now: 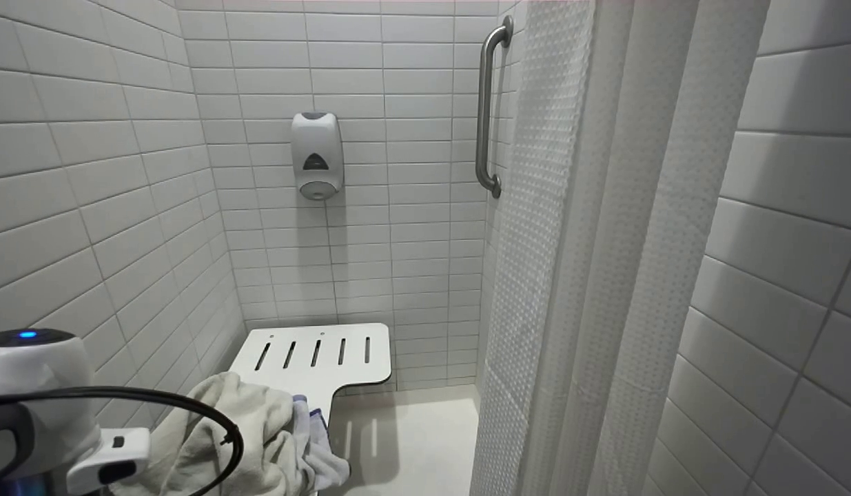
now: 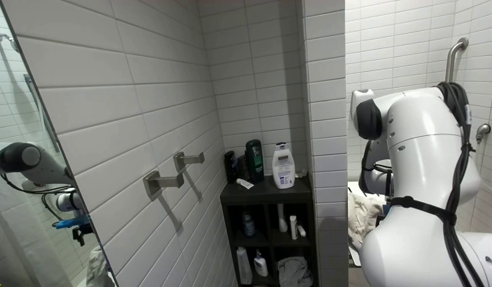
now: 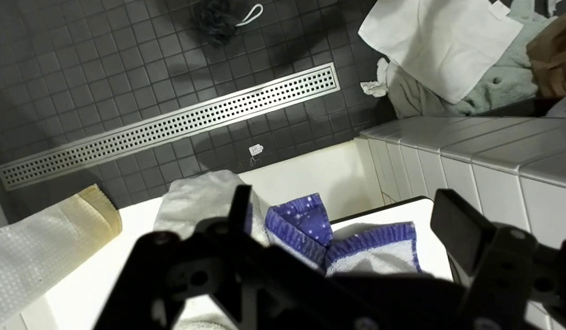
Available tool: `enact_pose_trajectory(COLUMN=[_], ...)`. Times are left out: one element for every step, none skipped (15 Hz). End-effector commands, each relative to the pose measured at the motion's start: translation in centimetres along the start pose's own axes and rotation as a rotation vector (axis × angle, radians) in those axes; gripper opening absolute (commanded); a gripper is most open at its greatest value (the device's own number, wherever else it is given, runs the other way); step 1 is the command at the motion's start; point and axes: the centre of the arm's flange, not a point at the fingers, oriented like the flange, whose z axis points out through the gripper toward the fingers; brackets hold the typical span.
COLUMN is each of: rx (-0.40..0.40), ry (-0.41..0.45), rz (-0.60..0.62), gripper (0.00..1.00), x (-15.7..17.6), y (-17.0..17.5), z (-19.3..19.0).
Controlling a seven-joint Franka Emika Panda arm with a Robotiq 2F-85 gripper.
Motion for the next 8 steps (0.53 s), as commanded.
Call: enact_pose_trajectory(rx=[-0.052,-0.06,-0.069,-0.075,-0.079,-0.082,-0.08,-0.079], ry=[0.024,0.02,0.018,0.018,0.014,0.015,0.017,0.02], rz=[-0.058,-0.069,-0.08,-0.091,-0.099,-0.106,-0.118,-0.127], gripper=[1.0,1.0,1.0,1.0,1.0,1.0,1.0,1.0], x=[2.0,2.4,2.6,2.8,3.0,3.2,3.3,3.4], y=[-1.4,-1.6,-1.8,-1.9,-1.9,-1.9,-1.8,-1.8], z=[2.6,3.2,3.8,4.4,4.9,5.4,5.9,6.4])
